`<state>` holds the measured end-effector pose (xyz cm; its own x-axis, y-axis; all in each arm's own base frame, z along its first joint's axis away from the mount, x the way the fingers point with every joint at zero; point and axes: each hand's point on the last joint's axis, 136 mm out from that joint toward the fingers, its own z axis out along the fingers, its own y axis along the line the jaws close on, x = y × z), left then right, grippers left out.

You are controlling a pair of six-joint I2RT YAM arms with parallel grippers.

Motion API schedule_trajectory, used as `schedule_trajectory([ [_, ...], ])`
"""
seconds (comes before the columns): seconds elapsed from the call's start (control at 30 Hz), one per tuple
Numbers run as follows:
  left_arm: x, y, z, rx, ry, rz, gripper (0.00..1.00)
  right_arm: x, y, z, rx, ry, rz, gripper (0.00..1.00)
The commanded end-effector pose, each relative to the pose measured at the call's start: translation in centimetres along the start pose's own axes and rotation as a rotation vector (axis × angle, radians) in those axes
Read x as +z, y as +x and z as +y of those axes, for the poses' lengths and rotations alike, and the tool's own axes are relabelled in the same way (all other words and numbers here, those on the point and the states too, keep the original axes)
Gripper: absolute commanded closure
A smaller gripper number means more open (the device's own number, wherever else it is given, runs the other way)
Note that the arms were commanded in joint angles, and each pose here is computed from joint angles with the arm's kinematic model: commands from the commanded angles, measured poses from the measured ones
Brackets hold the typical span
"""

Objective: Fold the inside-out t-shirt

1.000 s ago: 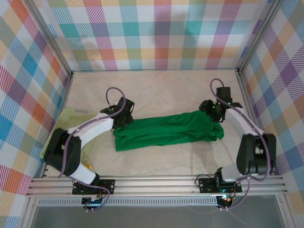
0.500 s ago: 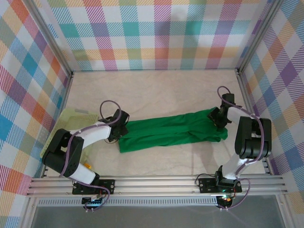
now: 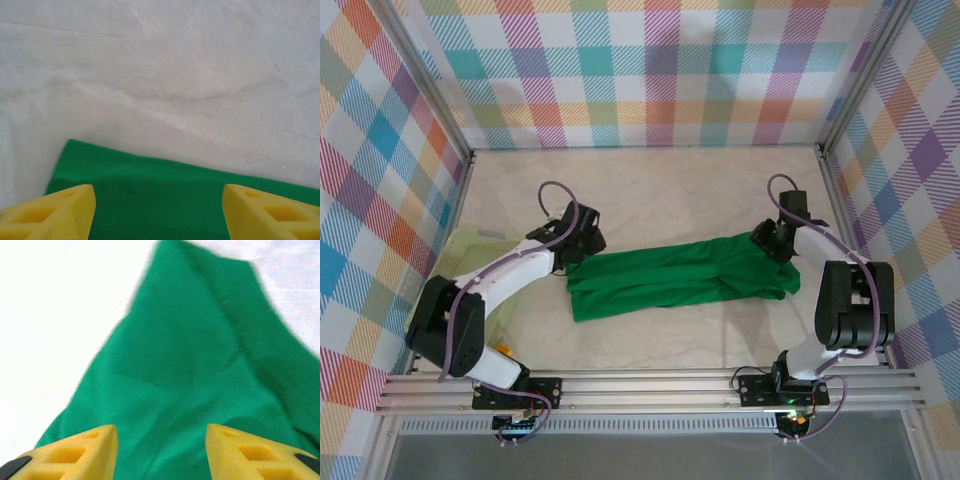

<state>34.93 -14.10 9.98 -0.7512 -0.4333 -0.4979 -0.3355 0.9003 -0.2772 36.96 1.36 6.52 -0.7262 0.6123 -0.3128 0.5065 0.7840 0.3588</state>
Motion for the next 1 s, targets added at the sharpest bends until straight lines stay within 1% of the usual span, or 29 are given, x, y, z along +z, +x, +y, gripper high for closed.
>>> schedule_trajectory([
  [0.0,2.2,2.8,1.3,0.007,-0.059,0.1,0.33,0.1,0.1,2.1,-0.067,-0.046,0.037,0.49],
  [0.07,3.2,4.0,1.8,-0.013,-0.069,0.131,0.33,1.1,0.5,1.9,-0.048,-0.029,0.068,0.49],
  [0.17,4.4,5.3,3.2,-0.019,-0.116,0.16,0.33,2.8,0.8,0.5,-0.018,0.046,0.107,0.48],
  [0.27,5.6,6.2,4.4,-0.019,-0.153,0.18,0.33,4.2,0.0,0.2,-0.006,0.078,0.109,0.49],
  [0.37,6.5,6.3,5.4,-0.013,-0.182,0.18,0.33,4.8,-1.5,0.1,-0.001,0.101,0.09,0.49],
  [0.47,7.2,6.5,6.3,-0.003,-0.208,0.188,0.33,4.2,-3.1,0.4,-0.056,0.127,0.063,0.49],
  [0.53,7.5,6.3,6.9,0.006,-0.228,0.183,0.32,2.4,-3.9,0.3,-0.085,0.151,0.029,0.49],
  [0.6,7.6,5.8,7.4,0.007,-0.242,0.174,0.32,0.6,-4.2,-0.5,-0.092,0.183,-0.018,0.49],
  [0.67,7.8,5.3,7.5,0.004,-0.245,0.169,0.32,-0.5,-4.2,-1.4,-0.084,0.195,-0.038,0.49],
  [0.77,8.0,4.8,7.3,0.019,-0.247,0.161,0.32,-0.2,-4.0,-2.0,-0.069,0.178,-0.012,0.52],
  [0.9,8.0,4.2,7.1,0.031,-0.256,0.157,0.31,1.2,-3.4,-2.7,-0.061,0.203,0.031,0.54],
  [0.97,8.0,4.1,7.2,0.035,-0.259,0.155,0.31,1.9,-3.2,-2.6,-0.063,0.193,0.043,0.57],
])
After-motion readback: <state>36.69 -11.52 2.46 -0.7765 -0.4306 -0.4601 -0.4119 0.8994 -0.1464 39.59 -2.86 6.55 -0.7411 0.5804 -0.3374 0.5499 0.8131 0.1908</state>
